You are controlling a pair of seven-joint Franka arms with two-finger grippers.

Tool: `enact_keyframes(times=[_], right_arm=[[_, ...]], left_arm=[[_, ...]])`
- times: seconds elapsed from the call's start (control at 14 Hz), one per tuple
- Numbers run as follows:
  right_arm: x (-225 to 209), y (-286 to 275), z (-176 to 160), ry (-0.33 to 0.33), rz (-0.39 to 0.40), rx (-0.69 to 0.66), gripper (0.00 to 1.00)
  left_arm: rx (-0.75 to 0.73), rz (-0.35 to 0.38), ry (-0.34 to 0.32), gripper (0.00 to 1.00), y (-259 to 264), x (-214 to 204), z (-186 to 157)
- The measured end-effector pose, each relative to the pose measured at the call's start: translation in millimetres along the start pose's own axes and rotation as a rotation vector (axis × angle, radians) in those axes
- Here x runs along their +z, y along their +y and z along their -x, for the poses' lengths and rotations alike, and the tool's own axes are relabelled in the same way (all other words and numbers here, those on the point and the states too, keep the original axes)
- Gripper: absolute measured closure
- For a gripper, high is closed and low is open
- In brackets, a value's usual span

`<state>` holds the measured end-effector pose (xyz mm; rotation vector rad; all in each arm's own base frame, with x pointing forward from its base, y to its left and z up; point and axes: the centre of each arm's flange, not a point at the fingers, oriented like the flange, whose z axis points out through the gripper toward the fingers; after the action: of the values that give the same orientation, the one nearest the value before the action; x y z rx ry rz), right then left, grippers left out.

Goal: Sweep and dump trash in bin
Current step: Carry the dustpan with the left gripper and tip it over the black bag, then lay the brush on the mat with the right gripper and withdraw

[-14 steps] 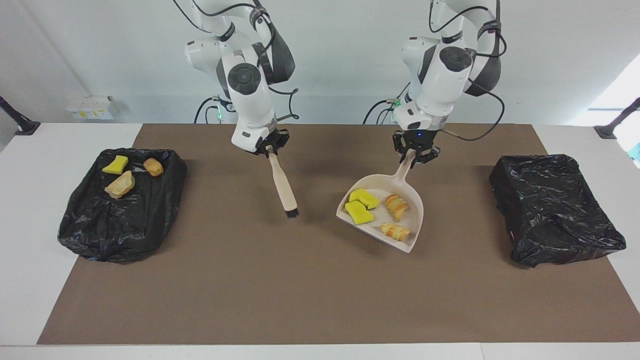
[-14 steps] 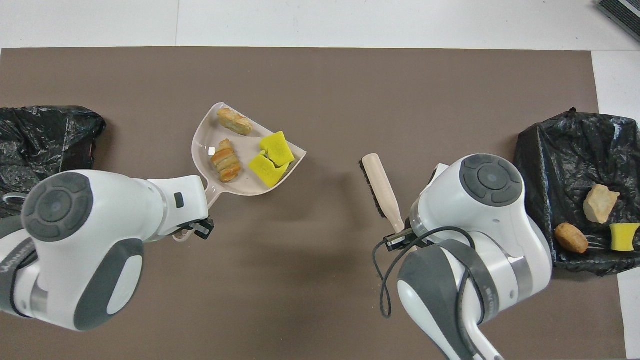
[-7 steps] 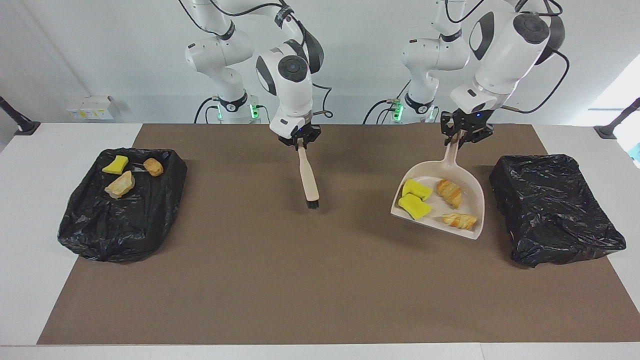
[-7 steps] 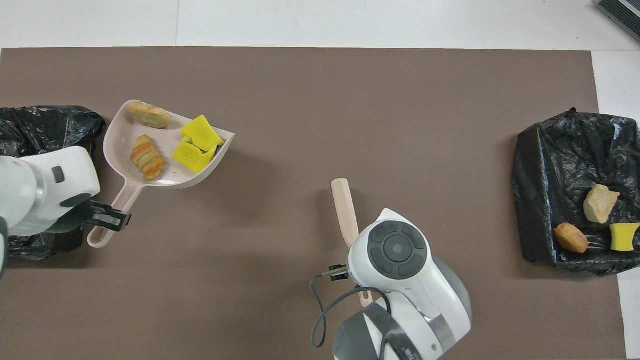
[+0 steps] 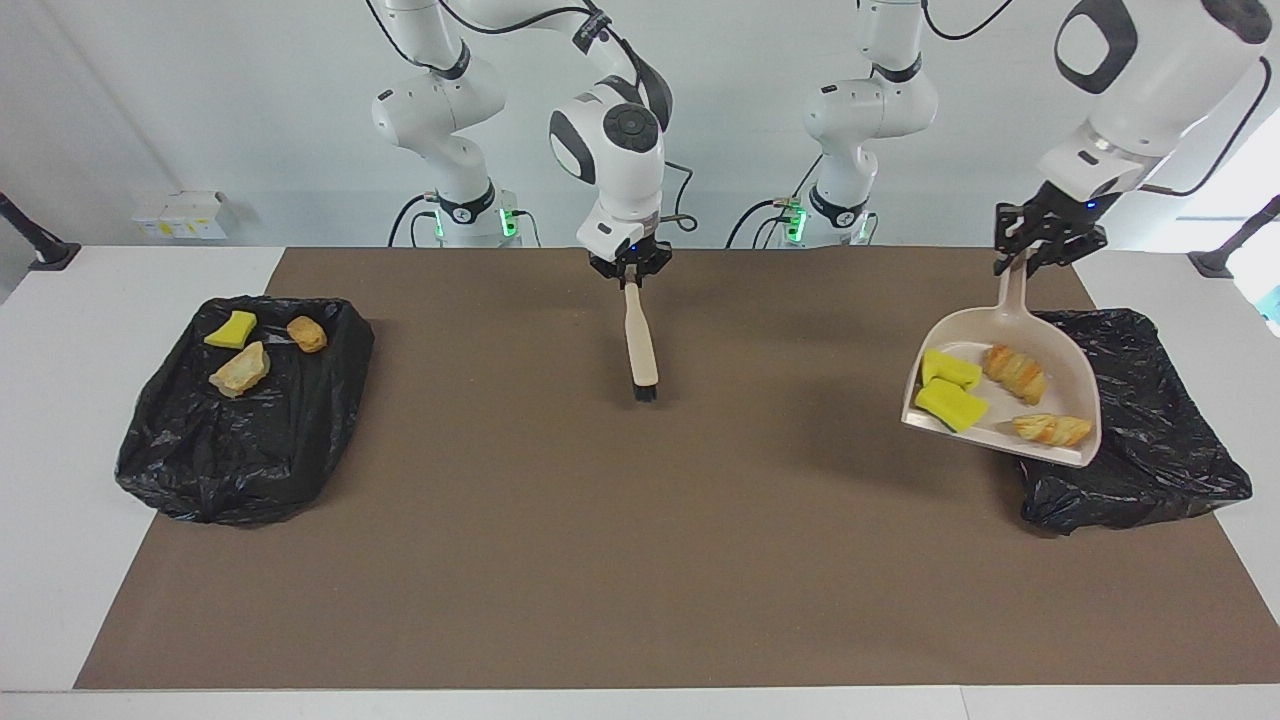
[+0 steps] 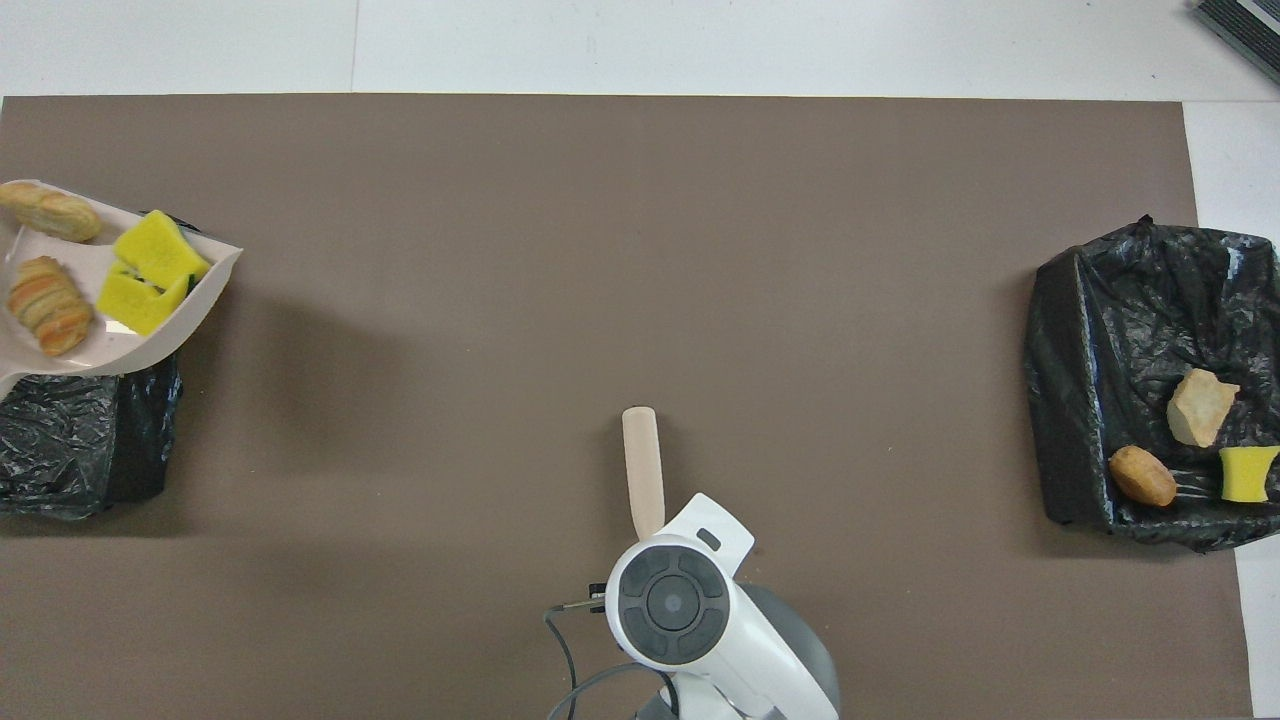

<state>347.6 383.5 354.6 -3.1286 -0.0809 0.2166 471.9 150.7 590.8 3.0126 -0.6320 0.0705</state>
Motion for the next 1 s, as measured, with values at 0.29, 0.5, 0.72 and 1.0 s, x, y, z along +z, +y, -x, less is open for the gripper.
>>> enact_keyframes(times=[0.29,0.5,0.72,1.0], right_arm=[[15,-11,1,-0.005,0.002,-0.003,0.59],[-10,-12,-10,-0.001,-0.008,0.009,0.23],[-56,0,-34,-0.005,-0.017,0.030,0.00],[-115,41,-72,-0.007,-0.031,-0.026,0.00]], left_arm=[[0.000,-0.057,-0.003,0.69,-63,-16,60],[0.041,-0.135,-0.065,0.69,-105,-18,85],[0.144,-0.212,-0.145,0.69,-145,-16,89],[0.216,-0.273,-0.272,0.69,-155,-9,79]])
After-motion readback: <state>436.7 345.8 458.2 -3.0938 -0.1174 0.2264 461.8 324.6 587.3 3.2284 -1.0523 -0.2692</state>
